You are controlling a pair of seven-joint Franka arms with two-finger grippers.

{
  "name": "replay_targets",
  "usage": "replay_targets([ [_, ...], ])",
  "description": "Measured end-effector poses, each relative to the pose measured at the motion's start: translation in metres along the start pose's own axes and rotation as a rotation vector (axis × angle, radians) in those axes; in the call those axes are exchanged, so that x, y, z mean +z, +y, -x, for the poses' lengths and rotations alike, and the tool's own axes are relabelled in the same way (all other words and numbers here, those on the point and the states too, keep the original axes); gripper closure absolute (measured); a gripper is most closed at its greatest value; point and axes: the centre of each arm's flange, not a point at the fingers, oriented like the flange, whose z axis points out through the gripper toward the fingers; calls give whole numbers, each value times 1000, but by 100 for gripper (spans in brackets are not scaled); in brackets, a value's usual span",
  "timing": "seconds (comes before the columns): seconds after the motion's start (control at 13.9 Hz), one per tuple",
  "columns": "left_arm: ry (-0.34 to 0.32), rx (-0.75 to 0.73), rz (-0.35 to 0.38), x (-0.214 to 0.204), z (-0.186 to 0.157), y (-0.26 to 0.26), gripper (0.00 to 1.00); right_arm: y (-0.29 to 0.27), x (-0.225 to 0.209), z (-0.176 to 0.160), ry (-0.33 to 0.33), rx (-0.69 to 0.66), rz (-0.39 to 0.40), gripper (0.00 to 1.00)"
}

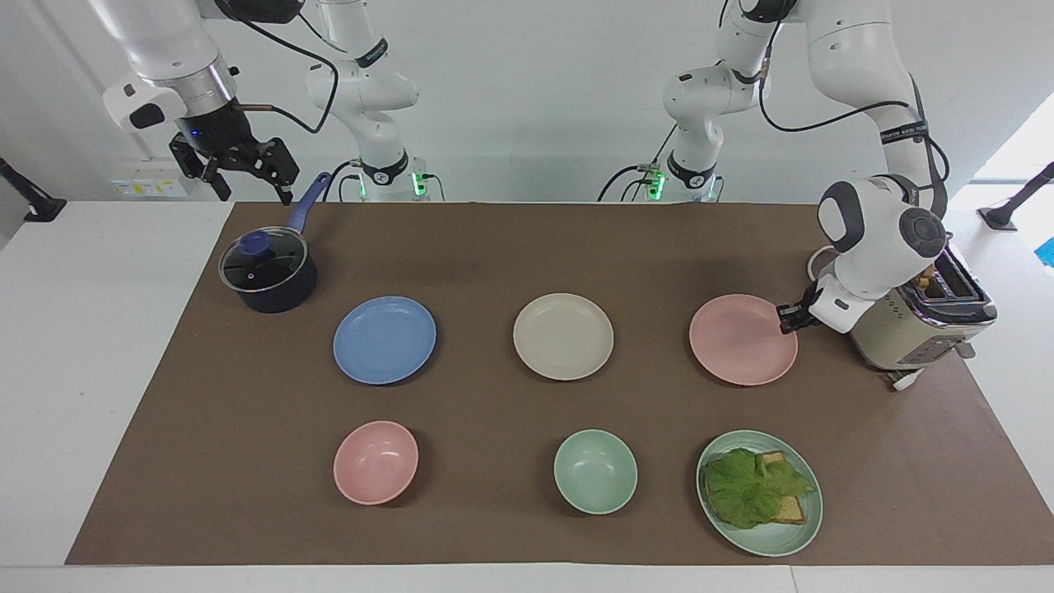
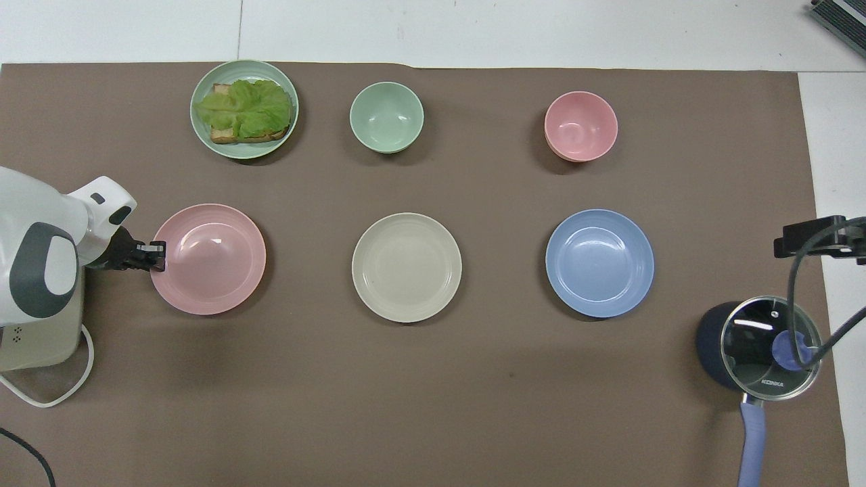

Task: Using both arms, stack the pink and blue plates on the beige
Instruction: 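Reach the left gripper to the rim of the pink plate, then slide the pink plate onto the beige plate while the right gripper reaches the blue plate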

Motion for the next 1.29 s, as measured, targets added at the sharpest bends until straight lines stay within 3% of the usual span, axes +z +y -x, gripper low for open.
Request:
replay_targets([
  [0.36, -44, 20, 6, -36, 0, 13, 95, 1, 0, 0, -1, 1, 0, 0],
  [0.72, -37, 56, 90, -84, 17, 60, 95, 3, 5, 1, -11, 6, 0, 0],
  [1.08, -50, 125, 139, -80, 29, 147, 95, 3, 19, -6, 21, 5, -2, 0],
  [1.29, -26, 122, 162, -74, 37, 193, 95, -2, 64, -12, 5, -4, -1, 0],
])
